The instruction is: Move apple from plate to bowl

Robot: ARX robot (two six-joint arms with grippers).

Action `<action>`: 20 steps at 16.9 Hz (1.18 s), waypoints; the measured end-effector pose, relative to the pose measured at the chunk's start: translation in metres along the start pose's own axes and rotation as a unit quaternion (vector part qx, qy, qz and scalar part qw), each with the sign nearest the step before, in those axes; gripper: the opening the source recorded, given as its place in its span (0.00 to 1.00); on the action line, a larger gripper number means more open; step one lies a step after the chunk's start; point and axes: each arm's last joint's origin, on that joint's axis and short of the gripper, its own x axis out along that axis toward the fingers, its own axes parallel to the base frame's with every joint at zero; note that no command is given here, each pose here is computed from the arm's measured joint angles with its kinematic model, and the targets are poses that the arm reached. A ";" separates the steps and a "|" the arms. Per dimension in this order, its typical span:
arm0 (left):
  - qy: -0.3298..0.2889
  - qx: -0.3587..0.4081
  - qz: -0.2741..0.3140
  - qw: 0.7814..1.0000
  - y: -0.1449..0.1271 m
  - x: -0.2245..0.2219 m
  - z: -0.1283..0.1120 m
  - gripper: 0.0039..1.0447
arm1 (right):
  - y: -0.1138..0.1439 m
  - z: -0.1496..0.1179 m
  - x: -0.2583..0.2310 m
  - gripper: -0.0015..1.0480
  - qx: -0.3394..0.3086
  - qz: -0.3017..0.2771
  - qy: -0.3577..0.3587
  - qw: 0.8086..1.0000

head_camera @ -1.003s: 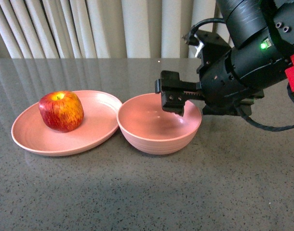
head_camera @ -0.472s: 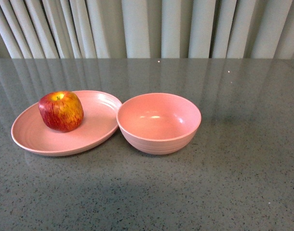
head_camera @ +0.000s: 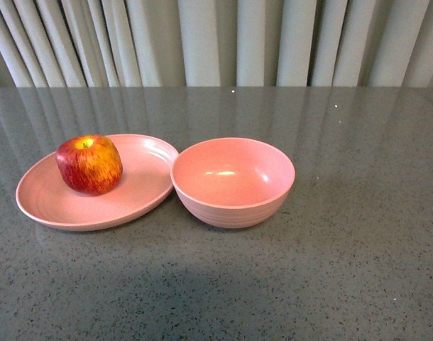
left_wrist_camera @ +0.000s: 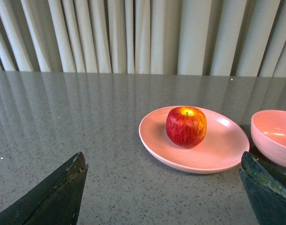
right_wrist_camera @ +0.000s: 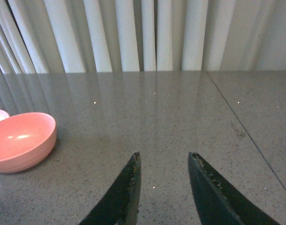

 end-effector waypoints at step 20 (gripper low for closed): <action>0.000 0.000 0.000 1.000 0.000 0.000 0.000 0.94 | -0.011 -0.032 -0.007 0.02 -0.006 -0.004 -0.029 1.000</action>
